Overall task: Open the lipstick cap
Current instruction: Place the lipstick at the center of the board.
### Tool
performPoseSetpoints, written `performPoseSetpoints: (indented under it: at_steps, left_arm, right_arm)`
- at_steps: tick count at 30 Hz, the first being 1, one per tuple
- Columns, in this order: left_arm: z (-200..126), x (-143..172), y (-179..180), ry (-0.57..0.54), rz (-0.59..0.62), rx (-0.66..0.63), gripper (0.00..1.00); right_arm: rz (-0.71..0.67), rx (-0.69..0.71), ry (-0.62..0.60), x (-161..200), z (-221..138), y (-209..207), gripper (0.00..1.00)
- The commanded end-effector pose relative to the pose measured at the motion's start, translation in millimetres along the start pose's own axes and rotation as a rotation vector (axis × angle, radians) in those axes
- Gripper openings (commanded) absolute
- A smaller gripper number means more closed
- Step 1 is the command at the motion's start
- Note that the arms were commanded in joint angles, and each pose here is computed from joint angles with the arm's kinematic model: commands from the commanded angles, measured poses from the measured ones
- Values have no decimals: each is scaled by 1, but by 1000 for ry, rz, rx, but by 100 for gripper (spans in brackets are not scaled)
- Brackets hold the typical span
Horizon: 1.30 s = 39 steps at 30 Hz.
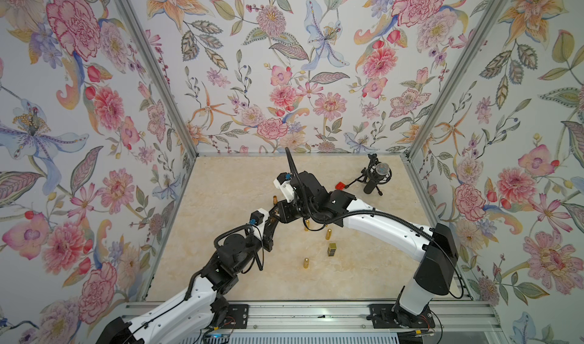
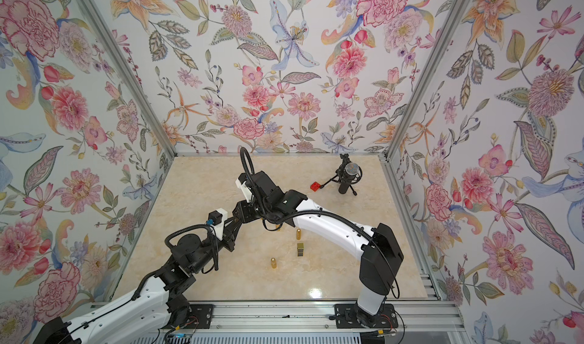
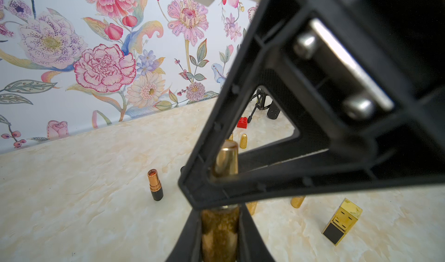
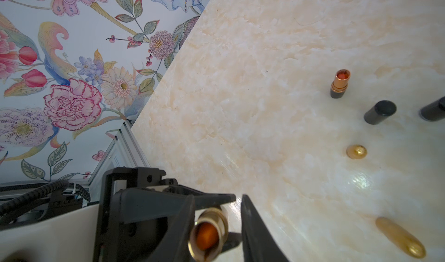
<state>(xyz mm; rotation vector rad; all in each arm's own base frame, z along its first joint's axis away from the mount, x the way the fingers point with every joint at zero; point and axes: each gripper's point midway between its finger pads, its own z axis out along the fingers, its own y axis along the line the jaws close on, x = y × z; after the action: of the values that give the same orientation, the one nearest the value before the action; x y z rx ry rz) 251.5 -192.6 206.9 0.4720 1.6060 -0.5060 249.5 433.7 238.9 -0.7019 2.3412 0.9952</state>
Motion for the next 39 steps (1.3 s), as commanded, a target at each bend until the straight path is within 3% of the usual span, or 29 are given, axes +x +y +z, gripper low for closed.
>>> performPoseSetpoints:
  at_steps: [1, 12, 23, 25, 28, 29, 30, 32, 39]
  left_arm:
    - [0, -13, -2, -34, 12, 9, 7]
    - [0, -8, -1, -20, 11, 4, 7]
    - [1, -9, 0, -13, 17, -3, 12]
    - [0, -8, 1, -11, 17, -6, 21]
    - [-2, -8, 2, -8, 6, -11, 57]
    - [-3, -7, 3, -4, -3, -17, 75]
    - [-4, -6, 4, -2, -15, -22, 85]
    - [-6, -3, 9, 11, -43, -48, 96]
    - [-22, 13, 33, 96, -176, -196, 99]
  right_arm:
    - [-15, -23, -30, -8, -6, 10, 33]
    - [-22, -42, -41, -11, -11, 17, 23]
    - [-21, -37, -57, -16, -13, 18, 21]
    - [-15, -32, -58, -18, -12, 15, 21]
    - [-6, -15, -63, -20, -9, 9, 21]
    - [-3, -2, -66, -22, -8, 5, 21]
    - [0, 19, -73, -24, -6, -1, 21]
    - [-6, 63, -85, -27, -1, -12, 22]
    - [-83, 262, -95, -34, 35, -59, 21]
